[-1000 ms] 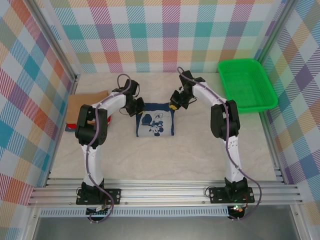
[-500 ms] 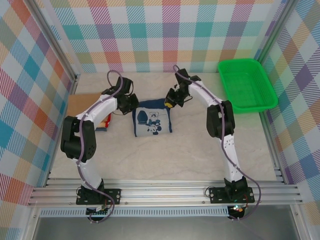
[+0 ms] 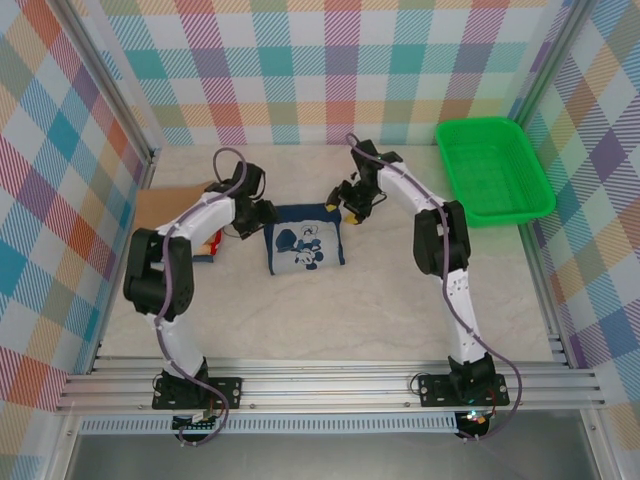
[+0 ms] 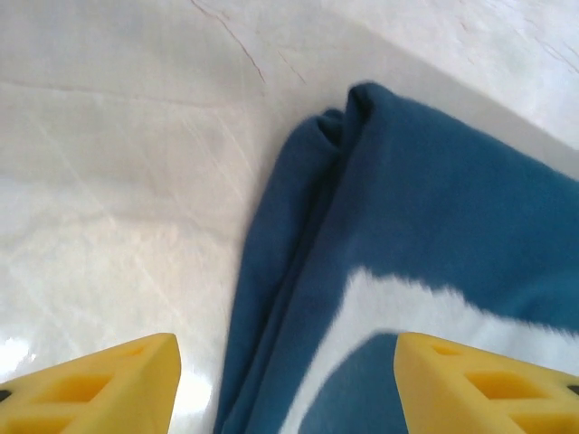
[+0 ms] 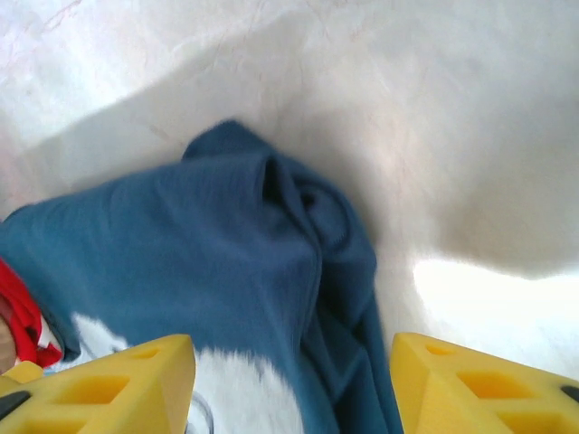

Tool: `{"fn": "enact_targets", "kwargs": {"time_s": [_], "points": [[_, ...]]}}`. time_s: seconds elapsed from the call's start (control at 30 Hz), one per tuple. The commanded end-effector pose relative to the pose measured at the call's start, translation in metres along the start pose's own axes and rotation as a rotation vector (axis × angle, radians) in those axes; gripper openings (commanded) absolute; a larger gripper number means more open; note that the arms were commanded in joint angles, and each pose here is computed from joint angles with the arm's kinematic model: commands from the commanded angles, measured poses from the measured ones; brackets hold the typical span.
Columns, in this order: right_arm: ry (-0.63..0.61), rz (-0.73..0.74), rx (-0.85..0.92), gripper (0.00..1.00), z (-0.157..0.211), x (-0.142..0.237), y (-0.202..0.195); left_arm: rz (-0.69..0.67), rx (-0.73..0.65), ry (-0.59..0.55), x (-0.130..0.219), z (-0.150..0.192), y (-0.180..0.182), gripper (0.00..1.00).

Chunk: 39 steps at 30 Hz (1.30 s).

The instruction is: Fold and stack the t-shirts

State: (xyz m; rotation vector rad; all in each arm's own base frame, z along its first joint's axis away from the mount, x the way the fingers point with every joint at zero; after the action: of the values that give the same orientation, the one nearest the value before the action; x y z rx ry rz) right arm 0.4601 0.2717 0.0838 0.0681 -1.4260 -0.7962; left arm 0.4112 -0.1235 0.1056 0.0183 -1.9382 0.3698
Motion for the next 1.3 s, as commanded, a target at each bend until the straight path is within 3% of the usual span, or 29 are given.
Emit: {"fn": "enact_targets", "kwargs": {"time_s": [0.0, 0.07, 0.13, 0.27, 0.4, 0.63, 0.87, 1.1, 1.27], "points": [[-0.004, -0.014, 0.023, 0.54, 0.016, 0.023, 0.006, 0.108, -0.012, 0.070, -0.013, 0.023, -0.002, 0.60], [0.004, -0.008, 0.032, 0.48, 0.026, 0.018, 0.007, 0.152, 0.008, 0.093, -0.025, 0.027, 0.000, 0.57], [0.012, 0.000, 0.040, 0.34, 0.034, 0.012, 0.009, 0.178, 0.005, 0.096, -0.033, 0.023, -0.002, 0.54], [0.016, -0.010, 0.047, 0.24, 0.044, 0.003, 0.016, 0.191, -0.018, 0.128, -0.049, 0.022, -0.005, 0.52], [0.045, 0.018, 0.020, 0.21, 0.046, -0.012, 0.010, 0.163, -0.038, 0.144, -0.056, 0.025, -0.001, 0.52], [0.075, 0.198, -0.025, 0.15, 0.038, -0.046, -0.032, 0.161, -0.064, 0.162, -0.067, 0.034, -0.003, 0.47], [0.106, 0.241, -0.040, 0.14, 0.040, -0.062, -0.049, 0.295, -0.094, 0.095, -0.069, 0.020, -0.043, 0.39], [0.104, 0.236, -0.033, 0.13, 0.039, -0.062, -0.047, 0.283, -0.139, 0.072, -0.070, 0.016, -0.054, 0.25], [0.097, 0.236, -0.028, 0.12, 0.037, -0.060, -0.045, 0.227, -0.131, 0.022, -0.059, 0.011, -0.045, 0.06]]}}
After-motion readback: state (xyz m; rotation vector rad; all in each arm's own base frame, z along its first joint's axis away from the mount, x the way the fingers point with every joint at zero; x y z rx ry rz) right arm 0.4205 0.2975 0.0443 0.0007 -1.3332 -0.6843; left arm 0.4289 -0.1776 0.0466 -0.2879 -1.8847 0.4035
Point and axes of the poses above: each hand's point on the last joint's axis, 136 mm out from that joint toward the fingers, its own x axis back along the fingers, its own y axis along the line the jaws close on, z = x × y, the point moved 2 cm from there along x, back along the fingers, and after that the axes turned 12 degrees about -x, right-handed, at the moved point
